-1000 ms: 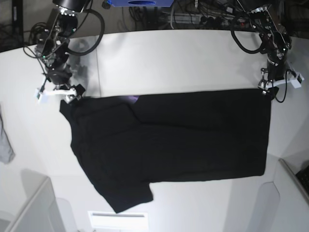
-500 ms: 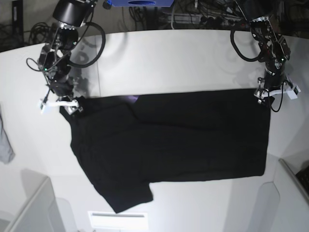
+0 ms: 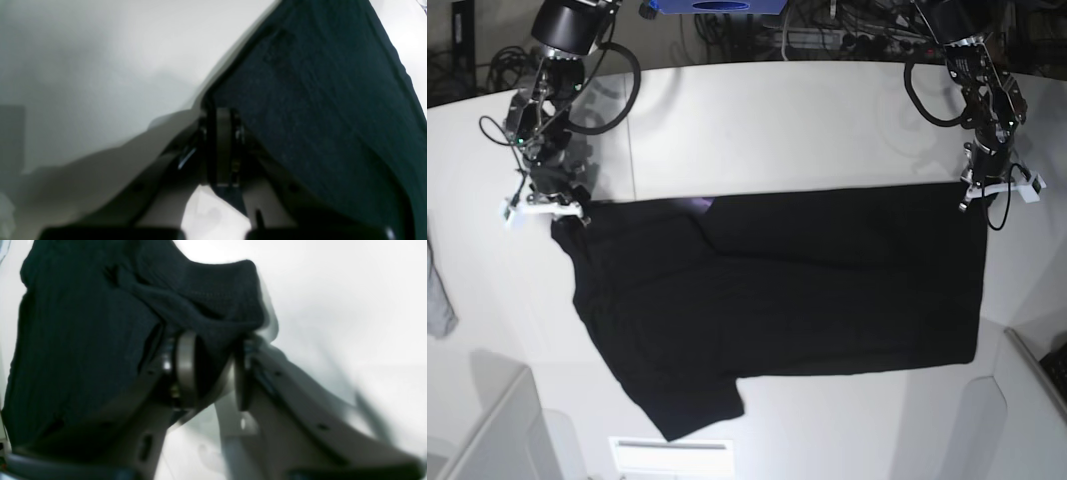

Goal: Fold the T-shirt properly
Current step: 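Regrasp the shirt's folded edge with both grippers and drag it back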

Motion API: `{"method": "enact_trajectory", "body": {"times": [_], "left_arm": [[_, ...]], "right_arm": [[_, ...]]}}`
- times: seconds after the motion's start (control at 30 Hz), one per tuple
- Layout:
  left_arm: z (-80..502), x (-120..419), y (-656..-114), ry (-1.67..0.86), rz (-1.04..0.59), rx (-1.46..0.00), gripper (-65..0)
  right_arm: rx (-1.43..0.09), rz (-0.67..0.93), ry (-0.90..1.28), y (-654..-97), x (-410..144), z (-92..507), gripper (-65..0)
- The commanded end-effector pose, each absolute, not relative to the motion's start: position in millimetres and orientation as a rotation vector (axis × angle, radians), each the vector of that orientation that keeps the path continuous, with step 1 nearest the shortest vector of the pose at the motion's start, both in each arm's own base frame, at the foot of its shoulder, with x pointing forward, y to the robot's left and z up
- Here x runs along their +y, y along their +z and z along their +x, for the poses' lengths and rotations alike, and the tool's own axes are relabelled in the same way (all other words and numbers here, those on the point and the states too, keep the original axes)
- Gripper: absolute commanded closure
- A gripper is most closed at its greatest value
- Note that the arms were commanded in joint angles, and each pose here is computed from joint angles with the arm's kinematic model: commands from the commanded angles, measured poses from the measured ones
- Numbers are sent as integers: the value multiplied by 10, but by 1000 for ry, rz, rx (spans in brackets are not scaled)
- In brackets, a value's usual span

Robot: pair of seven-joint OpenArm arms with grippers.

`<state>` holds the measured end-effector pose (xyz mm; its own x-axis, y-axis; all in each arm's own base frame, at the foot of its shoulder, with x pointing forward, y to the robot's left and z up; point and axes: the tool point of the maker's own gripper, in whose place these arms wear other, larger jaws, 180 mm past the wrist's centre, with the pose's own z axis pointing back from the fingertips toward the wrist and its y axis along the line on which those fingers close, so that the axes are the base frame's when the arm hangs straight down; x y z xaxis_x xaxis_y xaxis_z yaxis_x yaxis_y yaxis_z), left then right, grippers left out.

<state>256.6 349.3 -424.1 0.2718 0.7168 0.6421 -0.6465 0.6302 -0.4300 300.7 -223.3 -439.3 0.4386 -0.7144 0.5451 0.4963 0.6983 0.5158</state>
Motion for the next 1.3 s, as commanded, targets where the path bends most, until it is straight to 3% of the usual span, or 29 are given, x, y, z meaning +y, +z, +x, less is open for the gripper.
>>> {"method": "enact_trajectory", "body": {"times": [0.0, 0.07, 1.27], "left_arm": [[2589, 3577, -4152, 901, -71, -928, 0], [2624, 3547, -4147, 864, -70, -921, 0], [1739, 3320, -3940, 621, 25, -839, 0]], "right_arm": [[-823, 289, -765, -4360, -2273, 3021, -83], [-828, 291, -765, -4344, -2274, 3029, 0], [-806, 148, -665, -4106, -2384, 1949, 0]]}}
